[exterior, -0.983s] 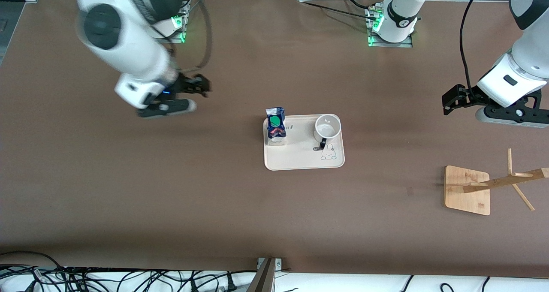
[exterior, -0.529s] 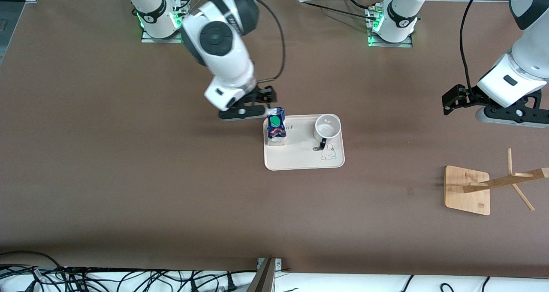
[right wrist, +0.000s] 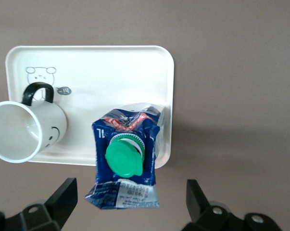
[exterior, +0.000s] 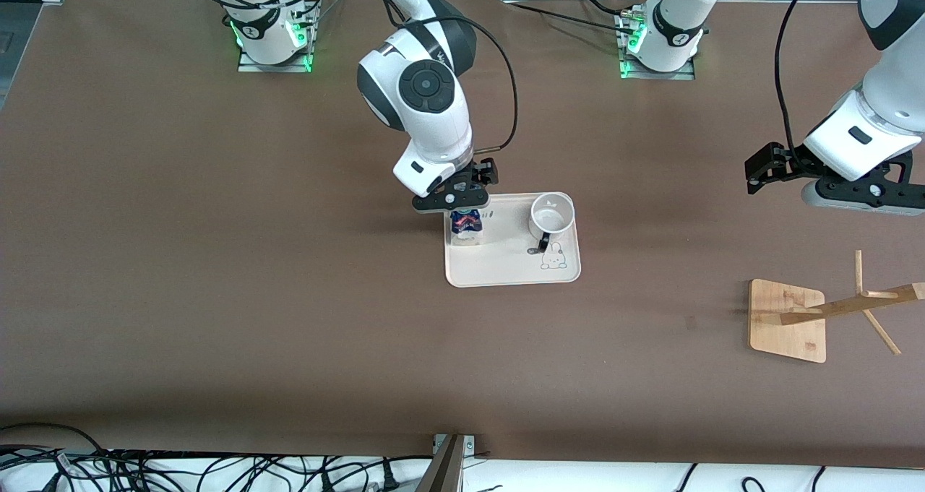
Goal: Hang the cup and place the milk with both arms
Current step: 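Grasp the milk carton with the right gripper and carry it off the tray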
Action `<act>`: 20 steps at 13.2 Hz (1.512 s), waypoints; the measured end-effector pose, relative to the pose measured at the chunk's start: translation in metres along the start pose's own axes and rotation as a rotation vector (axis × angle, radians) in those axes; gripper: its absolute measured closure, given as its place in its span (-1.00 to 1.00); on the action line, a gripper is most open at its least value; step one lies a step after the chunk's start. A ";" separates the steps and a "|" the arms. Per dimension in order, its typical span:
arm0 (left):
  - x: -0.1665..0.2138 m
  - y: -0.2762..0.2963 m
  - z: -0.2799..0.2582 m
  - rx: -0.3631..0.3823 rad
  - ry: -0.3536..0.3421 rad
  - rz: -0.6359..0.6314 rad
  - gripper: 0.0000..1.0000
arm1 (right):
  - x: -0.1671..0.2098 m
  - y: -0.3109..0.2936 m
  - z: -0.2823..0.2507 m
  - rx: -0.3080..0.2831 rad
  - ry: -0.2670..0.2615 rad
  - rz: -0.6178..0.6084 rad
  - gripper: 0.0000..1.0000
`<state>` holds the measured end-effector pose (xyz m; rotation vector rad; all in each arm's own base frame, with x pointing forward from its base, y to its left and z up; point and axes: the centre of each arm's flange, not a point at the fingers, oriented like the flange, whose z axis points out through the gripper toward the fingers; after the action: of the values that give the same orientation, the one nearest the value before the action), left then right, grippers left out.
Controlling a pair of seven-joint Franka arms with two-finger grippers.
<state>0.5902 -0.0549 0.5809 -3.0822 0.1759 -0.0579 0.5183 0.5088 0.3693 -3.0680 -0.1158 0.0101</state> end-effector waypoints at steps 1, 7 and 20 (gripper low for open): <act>0.000 0.000 0.000 0.000 0.000 0.000 -1.00 | 0.000 -0.001 0.006 -0.006 0.001 -0.005 -1.00; 0.000 0.000 0.000 0.000 0.000 0.000 -1.00 | 0.001 -0.002 0.020 -0.012 0.000 -0.007 -0.52; 0.000 0.000 0.000 0.000 0.000 0.001 -1.00 | 0.029 0.035 -0.038 -0.013 0.035 -0.023 0.22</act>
<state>0.5902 -0.0552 0.5811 -3.0822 0.1767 -0.0586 0.5500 0.4734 0.4048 -3.0777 -0.1502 -0.0453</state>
